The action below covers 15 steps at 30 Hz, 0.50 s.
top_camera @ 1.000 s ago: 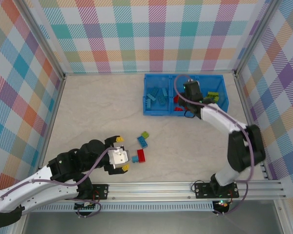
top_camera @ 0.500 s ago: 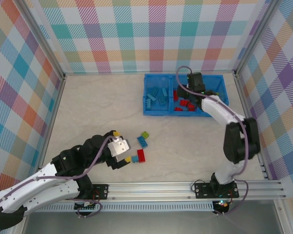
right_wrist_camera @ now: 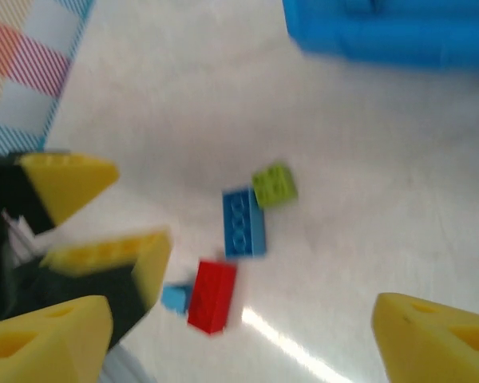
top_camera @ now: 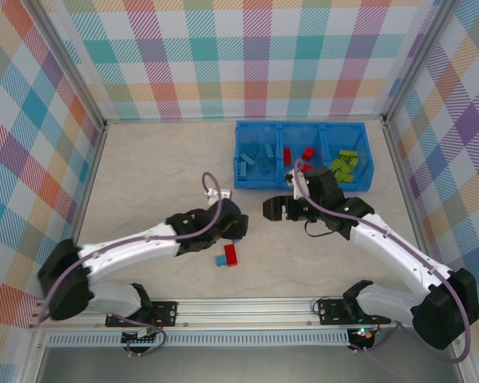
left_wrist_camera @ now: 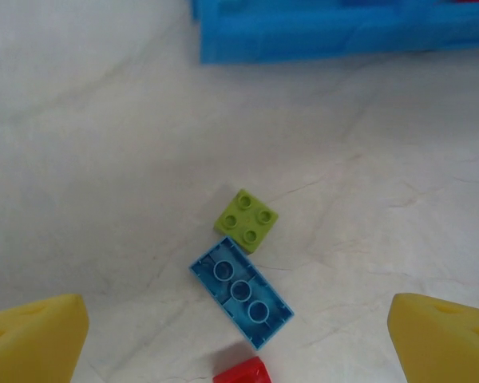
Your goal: Sort the legos into containers by color
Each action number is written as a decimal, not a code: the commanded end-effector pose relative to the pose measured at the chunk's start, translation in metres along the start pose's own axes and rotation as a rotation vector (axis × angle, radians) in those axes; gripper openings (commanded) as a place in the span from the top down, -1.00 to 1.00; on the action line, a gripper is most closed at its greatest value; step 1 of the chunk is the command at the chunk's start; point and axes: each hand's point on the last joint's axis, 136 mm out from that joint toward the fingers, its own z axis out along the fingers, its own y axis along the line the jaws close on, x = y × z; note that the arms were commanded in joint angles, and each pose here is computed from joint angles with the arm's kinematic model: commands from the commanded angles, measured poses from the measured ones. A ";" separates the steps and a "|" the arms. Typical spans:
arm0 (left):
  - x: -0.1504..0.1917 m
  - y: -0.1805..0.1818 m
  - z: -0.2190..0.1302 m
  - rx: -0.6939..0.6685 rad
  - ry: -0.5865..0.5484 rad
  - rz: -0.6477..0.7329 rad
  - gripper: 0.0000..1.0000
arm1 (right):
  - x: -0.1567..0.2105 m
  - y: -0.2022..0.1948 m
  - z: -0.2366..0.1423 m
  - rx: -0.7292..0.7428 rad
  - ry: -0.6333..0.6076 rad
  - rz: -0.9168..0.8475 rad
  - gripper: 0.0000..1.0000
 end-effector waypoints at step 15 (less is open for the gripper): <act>0.058 0.001 0.069 -0.151 0.170 -0.280 -0.54 | 0.022 -0.021 -0.008 0.101 0.051 -0.011 -0.99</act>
